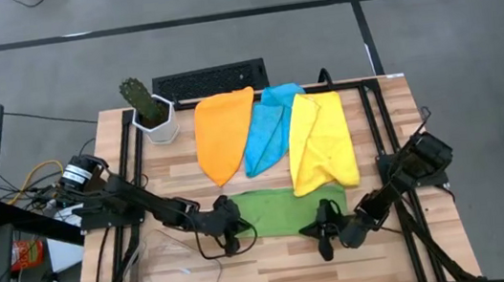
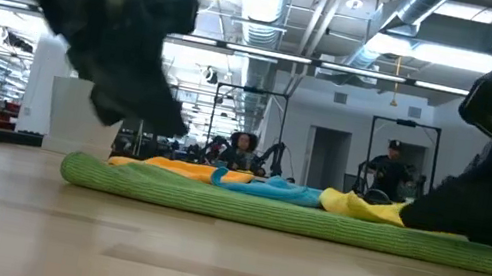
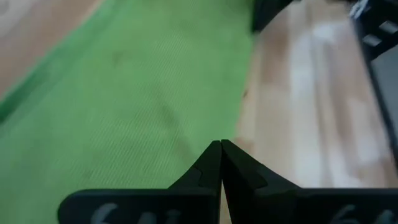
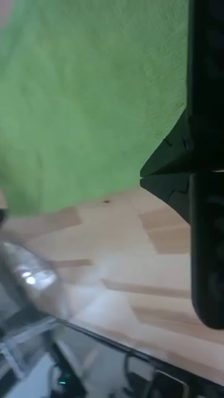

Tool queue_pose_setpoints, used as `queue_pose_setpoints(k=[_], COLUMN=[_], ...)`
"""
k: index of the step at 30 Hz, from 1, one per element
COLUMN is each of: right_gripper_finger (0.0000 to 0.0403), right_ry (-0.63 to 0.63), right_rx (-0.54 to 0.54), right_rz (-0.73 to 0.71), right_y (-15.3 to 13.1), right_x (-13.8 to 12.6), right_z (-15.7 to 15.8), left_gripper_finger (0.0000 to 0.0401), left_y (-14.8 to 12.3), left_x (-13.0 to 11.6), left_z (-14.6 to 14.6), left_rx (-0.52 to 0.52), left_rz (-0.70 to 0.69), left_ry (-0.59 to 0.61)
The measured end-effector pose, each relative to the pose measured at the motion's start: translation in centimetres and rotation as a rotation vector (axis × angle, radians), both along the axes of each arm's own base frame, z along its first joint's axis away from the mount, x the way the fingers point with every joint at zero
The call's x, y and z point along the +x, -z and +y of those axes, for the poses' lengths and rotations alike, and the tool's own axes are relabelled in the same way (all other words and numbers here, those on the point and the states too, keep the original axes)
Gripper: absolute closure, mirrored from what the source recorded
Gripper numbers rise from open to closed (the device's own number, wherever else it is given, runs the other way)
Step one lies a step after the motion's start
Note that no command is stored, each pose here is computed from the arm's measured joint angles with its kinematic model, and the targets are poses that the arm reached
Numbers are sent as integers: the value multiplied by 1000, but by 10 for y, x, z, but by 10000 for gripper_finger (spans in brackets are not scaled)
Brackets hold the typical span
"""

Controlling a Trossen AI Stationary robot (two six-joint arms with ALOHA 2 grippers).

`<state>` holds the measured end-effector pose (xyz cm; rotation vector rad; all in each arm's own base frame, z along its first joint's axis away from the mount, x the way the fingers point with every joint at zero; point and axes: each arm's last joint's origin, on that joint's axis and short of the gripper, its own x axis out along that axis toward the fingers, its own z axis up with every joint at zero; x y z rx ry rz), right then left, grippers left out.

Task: Fold microfiber towels
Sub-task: Fold the green microfiber towel

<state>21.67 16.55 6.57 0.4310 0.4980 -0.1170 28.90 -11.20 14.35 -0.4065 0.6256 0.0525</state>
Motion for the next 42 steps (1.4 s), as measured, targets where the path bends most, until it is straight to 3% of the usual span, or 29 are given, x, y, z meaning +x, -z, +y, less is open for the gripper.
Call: queue_pose_setpoints(k=[7,13,19,26,33,42], right_gripper_finger=[384,391,378,393,381,383], right_ry=[-55,-48,-15,68,153,222], right_rx=[-79,-66,-75,-111,-73,-23], right_rz=[124,138,67,90,168,152], right_y=[3,-3,-33,-49,-27,-3], right_x=[8,17,14,-17,-56,-69], right_z=[3,7,7,16,30,40], left_gripper_finger=[401,401,401,401,401,401], left_y=[-26,-3,17,27,39,42], left_x=[19,30,34,32,34,32], left_z=[-7,-13,-15,-14,-15,-14], left_rx=[65,111,115,143,133,138], left_rz=[-106,-45,-10,33,57,90], left_ry=[50,90,95,107,112,131])
